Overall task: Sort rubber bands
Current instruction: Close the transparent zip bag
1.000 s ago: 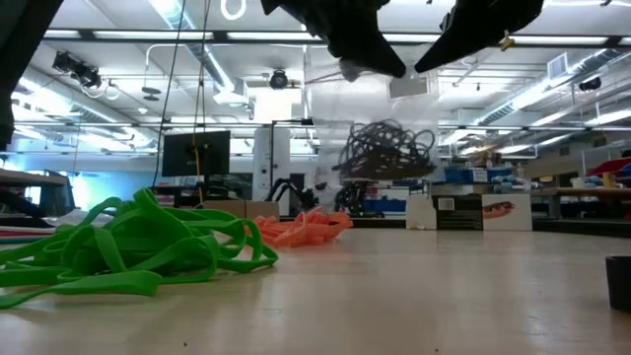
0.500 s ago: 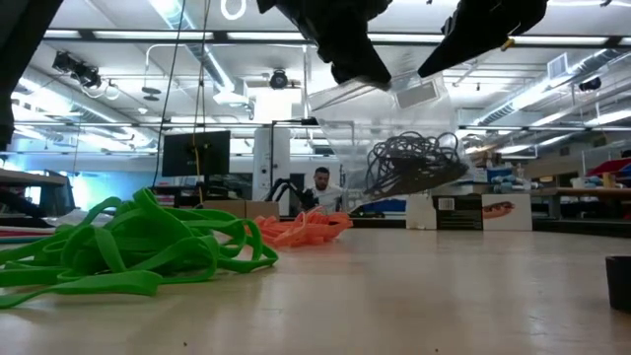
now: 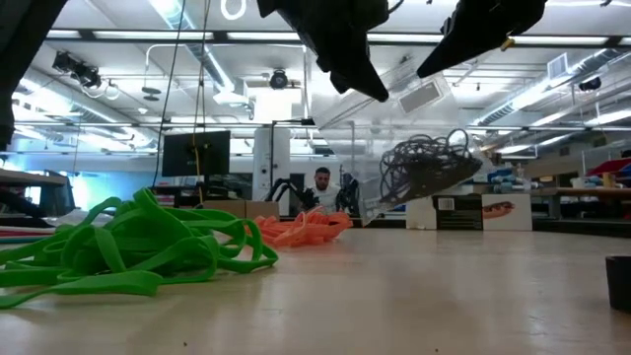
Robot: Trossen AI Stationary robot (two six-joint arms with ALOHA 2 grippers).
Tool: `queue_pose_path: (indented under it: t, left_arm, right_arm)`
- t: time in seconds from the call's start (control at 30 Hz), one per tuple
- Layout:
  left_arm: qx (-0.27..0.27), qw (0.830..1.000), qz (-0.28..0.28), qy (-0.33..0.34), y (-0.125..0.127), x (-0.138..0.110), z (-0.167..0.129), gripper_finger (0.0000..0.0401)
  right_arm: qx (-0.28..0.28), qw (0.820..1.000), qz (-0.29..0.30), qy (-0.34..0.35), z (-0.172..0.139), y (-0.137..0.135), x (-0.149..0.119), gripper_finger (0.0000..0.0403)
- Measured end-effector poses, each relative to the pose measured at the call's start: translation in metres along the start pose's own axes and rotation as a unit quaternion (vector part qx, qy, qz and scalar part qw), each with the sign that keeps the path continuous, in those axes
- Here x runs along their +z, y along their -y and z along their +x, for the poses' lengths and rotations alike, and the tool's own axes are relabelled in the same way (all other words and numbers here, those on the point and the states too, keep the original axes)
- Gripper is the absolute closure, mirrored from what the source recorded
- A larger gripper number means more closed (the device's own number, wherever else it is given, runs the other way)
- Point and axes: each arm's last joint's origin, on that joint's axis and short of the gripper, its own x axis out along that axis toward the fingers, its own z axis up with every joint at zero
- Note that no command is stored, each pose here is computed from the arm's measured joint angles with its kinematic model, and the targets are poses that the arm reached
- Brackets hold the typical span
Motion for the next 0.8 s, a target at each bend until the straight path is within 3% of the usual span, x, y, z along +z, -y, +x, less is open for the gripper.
queue_pose_path:
  t: [0.23,0.47,0.57,0.67,0.8]
  left_arm:
    - [0.021,1.0,0.011,-0.008,0.005,0.001,0.002,0.0388]
    - [0.008,0.999,0.002,-0.054,0.007,-0.008,0.002,0.0275]
    - [0.006,0.998,-0.009,-0.061,0.007,-0.01,0.002,0.0252]
    - [0.007,0.998,-0.01,-0.061,0.007,-0.01,0.002,0.027]
    - [0.001,0.997,0.001,-0.077,0.007,-0.013,0.002,0.0351]
  right_arm:
    - [0.0,1.0,0.0,0.0,0.0,0.0,0.0,0.0403]
    - [-0.001,1.0,-0.001,-0.002,0.0,0.0,0.0,0.0403]
    - [-0.001,1.0,-0.001,-0.002,0.0,0.0,-0.001,0.0403]
    - [-0.001,1.0,-0.001,-0.002,0.0,0.0,0.0,0.0403]
    - [-0.001,1.0,-0.001,-0.002,0.0,0.0,0.0,0.0403]
